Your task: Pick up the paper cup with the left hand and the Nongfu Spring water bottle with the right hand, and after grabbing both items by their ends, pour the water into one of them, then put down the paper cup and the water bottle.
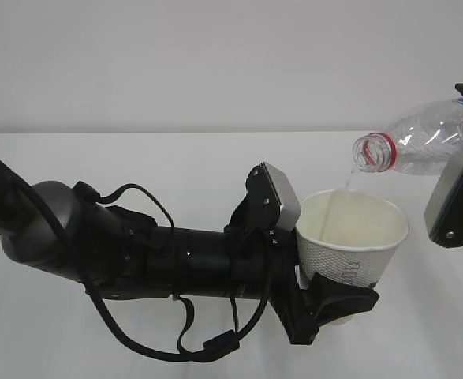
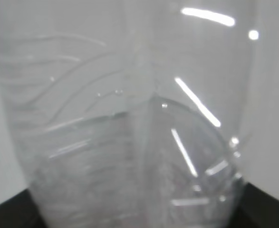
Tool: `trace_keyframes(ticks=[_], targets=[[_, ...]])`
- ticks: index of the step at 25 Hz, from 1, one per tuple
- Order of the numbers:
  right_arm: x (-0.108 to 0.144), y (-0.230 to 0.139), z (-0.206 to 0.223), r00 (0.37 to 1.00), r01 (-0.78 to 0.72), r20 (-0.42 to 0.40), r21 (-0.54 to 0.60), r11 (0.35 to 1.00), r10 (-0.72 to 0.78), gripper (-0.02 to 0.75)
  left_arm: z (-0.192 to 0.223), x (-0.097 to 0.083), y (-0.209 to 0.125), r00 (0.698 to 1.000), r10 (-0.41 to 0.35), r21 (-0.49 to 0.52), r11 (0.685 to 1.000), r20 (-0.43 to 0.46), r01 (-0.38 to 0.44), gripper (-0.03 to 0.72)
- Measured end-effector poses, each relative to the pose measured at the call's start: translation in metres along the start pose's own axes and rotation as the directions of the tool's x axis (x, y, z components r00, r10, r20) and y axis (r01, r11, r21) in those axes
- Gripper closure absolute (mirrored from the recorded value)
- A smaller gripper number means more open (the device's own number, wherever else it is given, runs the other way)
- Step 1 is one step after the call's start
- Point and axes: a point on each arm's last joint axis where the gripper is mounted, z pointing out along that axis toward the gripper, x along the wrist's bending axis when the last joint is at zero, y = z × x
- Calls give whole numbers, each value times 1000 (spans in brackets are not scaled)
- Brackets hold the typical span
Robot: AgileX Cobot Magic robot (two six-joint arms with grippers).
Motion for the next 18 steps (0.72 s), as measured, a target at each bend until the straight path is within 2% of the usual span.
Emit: trace_keyframes(ticks=[18], targets=[[0, 0, 0, 1000, 5, 0, 2, 1000, -5, 244, 0, 0, 0, 1000, 0, 0, 1000, 0, 0, 180]])
